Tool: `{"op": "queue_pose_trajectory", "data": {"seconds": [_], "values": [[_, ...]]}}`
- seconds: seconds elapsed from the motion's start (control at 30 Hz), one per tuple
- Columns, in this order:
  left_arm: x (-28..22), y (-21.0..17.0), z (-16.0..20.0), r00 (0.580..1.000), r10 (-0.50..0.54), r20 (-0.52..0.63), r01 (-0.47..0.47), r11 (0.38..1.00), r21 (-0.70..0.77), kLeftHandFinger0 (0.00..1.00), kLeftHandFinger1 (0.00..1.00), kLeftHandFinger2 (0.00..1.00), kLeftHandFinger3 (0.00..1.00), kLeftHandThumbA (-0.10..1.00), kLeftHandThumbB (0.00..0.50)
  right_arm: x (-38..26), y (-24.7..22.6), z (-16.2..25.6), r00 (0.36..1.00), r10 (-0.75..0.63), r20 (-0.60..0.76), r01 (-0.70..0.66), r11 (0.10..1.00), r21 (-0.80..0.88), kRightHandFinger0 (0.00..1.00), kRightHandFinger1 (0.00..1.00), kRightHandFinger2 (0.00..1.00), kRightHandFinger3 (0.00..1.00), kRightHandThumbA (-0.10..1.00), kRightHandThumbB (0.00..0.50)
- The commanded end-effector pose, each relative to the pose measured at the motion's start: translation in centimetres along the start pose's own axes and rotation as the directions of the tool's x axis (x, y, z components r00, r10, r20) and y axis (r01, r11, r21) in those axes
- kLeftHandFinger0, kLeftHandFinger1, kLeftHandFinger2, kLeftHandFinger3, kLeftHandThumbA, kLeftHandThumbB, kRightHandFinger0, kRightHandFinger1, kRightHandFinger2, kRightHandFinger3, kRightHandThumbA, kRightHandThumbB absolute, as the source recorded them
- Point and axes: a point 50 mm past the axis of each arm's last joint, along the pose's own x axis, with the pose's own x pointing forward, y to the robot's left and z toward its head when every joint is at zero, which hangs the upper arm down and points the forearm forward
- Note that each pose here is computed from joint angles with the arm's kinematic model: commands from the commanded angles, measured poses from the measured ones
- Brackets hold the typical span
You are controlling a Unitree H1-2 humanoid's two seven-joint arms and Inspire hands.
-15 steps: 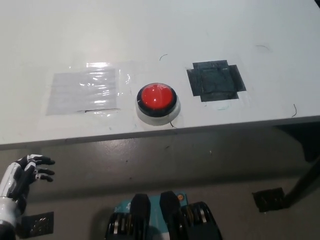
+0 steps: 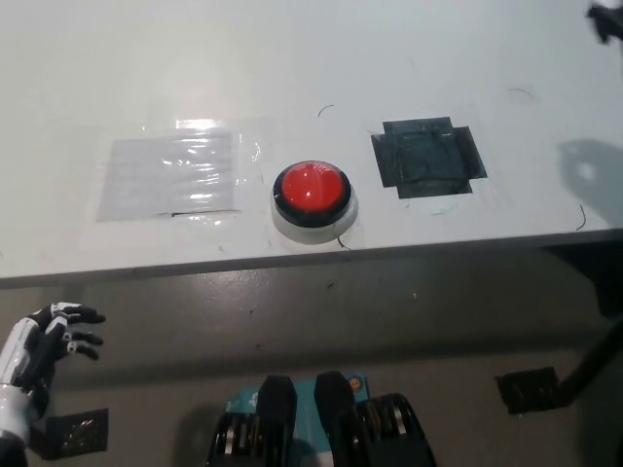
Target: The robot uses its right hand to make a fist and press the red button kept in the middle of the desk
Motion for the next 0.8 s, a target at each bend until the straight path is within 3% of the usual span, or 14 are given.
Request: {"op": "queue_pose_trajectory", "data": {"seconds": [0.0,0.1,0.13,0.2,0.3,0.4,0.43,0.5,0.57,0.67,0.77], "values": [[0.3,0.7,1.1,0.998,-0.021,0.051,0.021,1.0,-0.01,0.25,0.29,0.38,0.5,0.62,0.083,2.5,3.6,2.9,0.992,0.074,0.103,-0.073,0.997,-0.013,0.0,0.19,0.41,0.3,0.53,0.157],[0.3,0.6,1.2,0.999,-0.012,0.039,0.012,1.0,0.006,0.24,0.28,0.37,0.5,0.63,0.077,3.4,5.6,2.2,0.989,0.112,0.093,-0.112,0.994,0.002,0.0,0.23,0.46,0.29,0.53,0.192],[0.3,0.6,1.2,0.999,-0.013,0.036,0.013,1.0,0.016,0.3,0.33,0.41,0.53,0.64,0.069,3.2,6.6,2.4,0.986,0.133,0.1,-0.133,0.991,-0.013,0.0,0.22,0.44,0.28,0.56,0.199],[0.2,0.6,1.2,0.999,-0.018,0.038,0.017,1.0,0.018,0.3,0.34,0.43,0.55,0.66,0.077,3.2,8.4,2.7,0.979,0.177,0.104,-0.175,0.984,-0.033,0.0,0.2,0.42,0.26,0.58,0.181],[0.3,0.5,1.1,0.999,-0.012,0.04,0.012,1.0,0.003,0.3,0.33,0.41,0.53,0.64,0.088,3.0,11.9,2.8,0.967,0.24,0.087,-0.24,0.971,-0.01,0.0,0.12,0.34,0.24,0.53,0.168],[0.4,0.3,1.1,0.999,-0.016,0.044,0.016,1.0,-0.013,0.23,0.27,0.36,0.5,0.62,0.078,2.9,13.8,2.5,0.961,0.269,0.071,-0.268,0.963,-0.031,0.0,0.12,0.34,0.25,0.55,0.172],[0.5,0.2,0.8,0.998,-0.033,0.056,0.034,0.999,-0.019,0.33,0.34,0.42,0.53,0.62,0.064,2.8,15.4,1.8,0.952,0.301,0.059,-0.301,0.953,-0.016,0.0,0.12,0.35,0.25,0.54,0.16],[0.4,0.2,0.9,0.998,-0.026,0.052,0.027,0.999,-0.018,0.29,0.31,0.38,0.51,0.62,0.09,2.8,17.1,0.9,0.946,0.323,0.04,-0.322,0.947,-0.016,0.0,0.12,0.36,0.27,0.55,0.162],[0.5,0.2,1.0,0.998,-0.026,0.053,0.026,1.0,0.006,0.34,0.36,0.44,0.53,0.65,0.083,2.7,18.6,0.1,0.936,0.352,0.021,-0.352,0.936,-0.021,0.0,0.12,0.35,0.27,0.57,0.166],[0.6,0.0,1.0,0.998,-0.027,0.056,0.027,1.0,0.001,0.3,0.33,0.42,0.52,0.64,0.086,2.6,19.8,-0.9,0.924,0.381,0.011,-0.381,0.924,-0.029,0.0,0.1,0.34,0.25,0.57,0.145],[0.5,0.0,1.0,0.998,-0.021,0.051,0.022,1.0,-0.022,0.24,0.28,0.37,0.5,0.63,0.106,2.0,21.7,-3.2,0.907,0.421,-0.011,-0.421,0.907,0.03,0.0,0.08,0.32,0.26,0.5,0.124]]}}
